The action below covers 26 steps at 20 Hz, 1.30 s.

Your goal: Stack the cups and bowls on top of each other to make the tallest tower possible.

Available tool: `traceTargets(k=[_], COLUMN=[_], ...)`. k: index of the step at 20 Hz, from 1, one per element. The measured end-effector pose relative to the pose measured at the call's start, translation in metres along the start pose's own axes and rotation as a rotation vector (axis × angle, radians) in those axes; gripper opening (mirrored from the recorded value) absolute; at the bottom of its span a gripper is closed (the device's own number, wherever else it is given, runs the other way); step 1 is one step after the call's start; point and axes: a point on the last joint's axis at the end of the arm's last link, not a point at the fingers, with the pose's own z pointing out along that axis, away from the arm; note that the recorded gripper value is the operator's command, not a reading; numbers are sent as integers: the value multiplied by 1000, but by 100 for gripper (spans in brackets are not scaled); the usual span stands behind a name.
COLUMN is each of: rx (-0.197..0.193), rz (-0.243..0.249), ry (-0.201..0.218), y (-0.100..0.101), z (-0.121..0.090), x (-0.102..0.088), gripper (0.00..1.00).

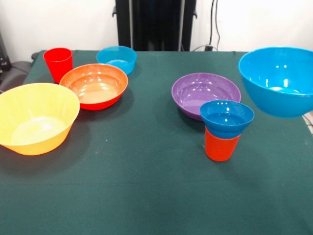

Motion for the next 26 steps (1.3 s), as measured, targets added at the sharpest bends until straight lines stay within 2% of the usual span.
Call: traceTargets(k=[6,14,26], rx=[47,93,130], rz=[19,45,70], ry=[-38,-65,-45], y=[-3,-9,-13], z=[6,15,29], x=[-4,-11,-6], gripper=[0,0,0])
